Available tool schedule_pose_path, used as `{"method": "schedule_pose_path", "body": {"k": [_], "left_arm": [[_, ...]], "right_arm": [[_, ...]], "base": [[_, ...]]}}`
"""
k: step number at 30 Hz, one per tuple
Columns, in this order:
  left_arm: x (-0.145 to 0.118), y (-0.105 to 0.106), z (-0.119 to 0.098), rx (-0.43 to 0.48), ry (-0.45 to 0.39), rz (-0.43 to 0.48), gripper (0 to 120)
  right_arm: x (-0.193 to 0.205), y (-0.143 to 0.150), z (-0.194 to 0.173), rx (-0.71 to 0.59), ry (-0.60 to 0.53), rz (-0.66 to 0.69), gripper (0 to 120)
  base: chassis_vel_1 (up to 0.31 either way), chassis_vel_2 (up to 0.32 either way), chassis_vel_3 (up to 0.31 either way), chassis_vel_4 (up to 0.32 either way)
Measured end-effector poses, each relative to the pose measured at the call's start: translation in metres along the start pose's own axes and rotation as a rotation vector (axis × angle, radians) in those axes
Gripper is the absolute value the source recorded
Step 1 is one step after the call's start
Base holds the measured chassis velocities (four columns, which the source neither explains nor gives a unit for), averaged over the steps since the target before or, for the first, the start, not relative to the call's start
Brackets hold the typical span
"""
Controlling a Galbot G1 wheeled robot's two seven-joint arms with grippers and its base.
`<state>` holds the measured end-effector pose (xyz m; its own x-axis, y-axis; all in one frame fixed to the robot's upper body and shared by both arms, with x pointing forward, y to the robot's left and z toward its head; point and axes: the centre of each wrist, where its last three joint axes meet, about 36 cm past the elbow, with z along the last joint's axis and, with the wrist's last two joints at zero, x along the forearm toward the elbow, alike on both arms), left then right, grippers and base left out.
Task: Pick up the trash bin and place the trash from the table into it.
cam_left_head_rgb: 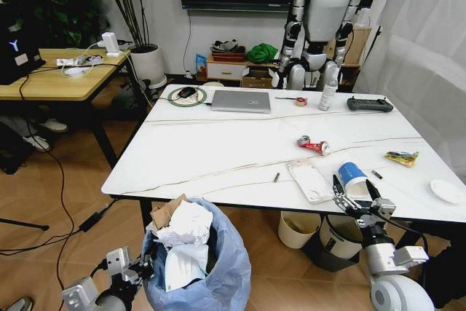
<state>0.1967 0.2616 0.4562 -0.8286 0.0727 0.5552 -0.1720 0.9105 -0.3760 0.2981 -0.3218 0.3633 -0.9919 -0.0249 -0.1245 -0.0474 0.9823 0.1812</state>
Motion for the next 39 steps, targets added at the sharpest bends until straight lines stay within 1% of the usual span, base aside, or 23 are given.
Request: {"method": "schedule_pose_path", "body": {"k": [9,12,15,18,19,21,22,25,26,28,32,39], "left_arm": [[0.0,0.001,0.002,0.003,0.003,-0.005,0],[0.0,0.001,0.002,0.003,0.004,-0.006,0],[-0.001,0.002,0.002,0.002,0.002,-0.009,0],[-0.001,0.003,0.001,0.002,-0.002,-0.012,0],[-0.001,0.003,0.001,0.002,-0.002,-0.012,0],[-0.001,0.003,0.0,0.003,-0.005,-0.014,0],[-0.001,0.004,0.0,0.006,-0.009,-0.017,0],[-0.001,0.005,-0.001,0.01,-0.015,-0.022,0],[-0.001,0.005,-0.001,0.01,-0.015,-0.022,0],[-0.001,0.005,-0.002,0.012,-0.019,-0.027,0],[-0.001,0.006,-0.003,0.016,-0.025,-0.034,0],[0.0,0.007,-0.002,0.026,-0.028,-0.041,0]], "right_arm": [[-0.002,0.001,0.0,0.021,-0.009,-0.004,100],[-0.004,0.007,-0.006,0.026,-0.006,0.008,100],[-0.008,0.025,-0.023,0.051,0.054,0.093,100],[-0.014,0.034,-0.034,0.042,0.11,0.129,100],[-0.014,0.034,-0.034,0.042,0.11,0.129,100],[-0.017,0.039,-0.043,0.006,0.161,0.133,100],[-0.023,0.042,-0.052,-0.038,0.204,0.122,100],[-0.033,0.041,-0.053,-0.093,0.222,0.1,100],[-0.033,0.041,-0.053,-0.093,0.222,0.1,100],[-0.039,0.036,-0.045,-0.117,0.241,0.102,100],[-0.044,0.029,-0.033,-0.117,0.267,0.121,100],[-0.045,0.027,-0.035,-0.091,0.253,0.134,100]], "base": [[-0.056,-0.074,0.045,0.059],[0.0,0.0,0.0,0.0],[0.0,0.0,0.0,0.0],[0.0,0.0,0.0,0.0],[0.0,0.0,0.0,0.0],[0.0,0.0,0.0,0.0],[0.0,0.0,0.0,0.0],[0.0,0.0,0.0,0.0],[0.0,0.0,0.0,0.0],[0.0,0.0,0.0,0.0],[0.0,0.0,0.0,0.0],[0.0,0.0,0.0,0.0]]}}
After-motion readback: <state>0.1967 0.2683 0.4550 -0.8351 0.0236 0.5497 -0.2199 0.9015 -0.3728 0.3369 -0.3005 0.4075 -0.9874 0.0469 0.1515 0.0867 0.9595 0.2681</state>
